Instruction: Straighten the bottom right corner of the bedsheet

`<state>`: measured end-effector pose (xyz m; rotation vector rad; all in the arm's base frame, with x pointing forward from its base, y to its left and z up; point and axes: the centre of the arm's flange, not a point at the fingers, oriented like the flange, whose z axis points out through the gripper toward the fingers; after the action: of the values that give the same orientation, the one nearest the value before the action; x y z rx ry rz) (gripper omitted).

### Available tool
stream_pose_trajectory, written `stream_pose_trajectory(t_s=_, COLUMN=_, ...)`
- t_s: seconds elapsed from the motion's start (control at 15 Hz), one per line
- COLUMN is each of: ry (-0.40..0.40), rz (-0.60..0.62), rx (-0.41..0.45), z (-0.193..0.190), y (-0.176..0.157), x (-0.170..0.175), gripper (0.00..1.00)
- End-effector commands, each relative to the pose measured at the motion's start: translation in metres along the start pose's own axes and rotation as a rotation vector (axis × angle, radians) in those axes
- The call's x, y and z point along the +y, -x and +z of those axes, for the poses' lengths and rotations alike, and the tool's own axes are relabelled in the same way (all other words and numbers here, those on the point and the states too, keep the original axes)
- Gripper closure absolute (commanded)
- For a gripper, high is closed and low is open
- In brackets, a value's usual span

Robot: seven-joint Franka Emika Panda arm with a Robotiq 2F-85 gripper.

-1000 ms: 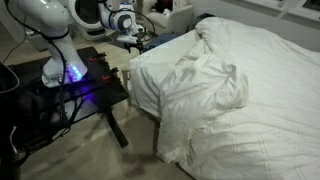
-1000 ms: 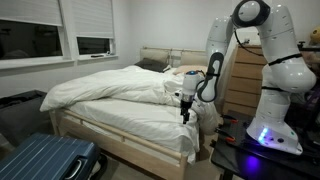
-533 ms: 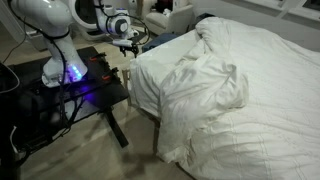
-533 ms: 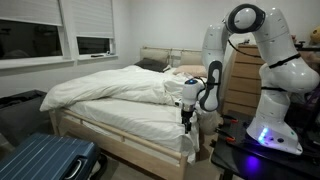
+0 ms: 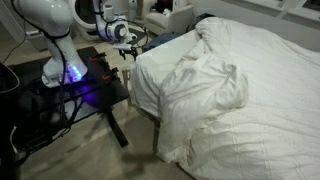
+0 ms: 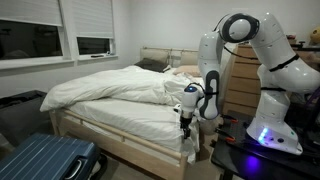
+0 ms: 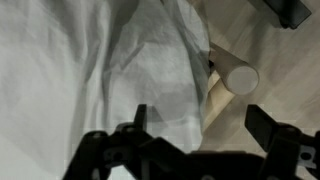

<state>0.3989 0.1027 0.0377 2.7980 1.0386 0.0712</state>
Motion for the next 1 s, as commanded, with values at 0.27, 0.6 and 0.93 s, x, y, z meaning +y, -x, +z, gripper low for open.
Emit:
stream_pose_trajectory(t_s=0.27, ry=0.091, rz=-0.003, rx=0.052, z=0.0219, y=-0.0013, x=-0.0028, gripper=0.34)
stream_pose_trajectory(t_s=0.6, ry=0.135, rz=0.015, rx=0.054, z=0.0203, y=-0.0018, x=0.0045, gripper=0.72)
stream_pose_trajectory(t_s=0.93, ry=0.143, rz=0.024, rx=0.025, z=0.0177, y=-0.0026, x=0.0043, gripper=1.0)
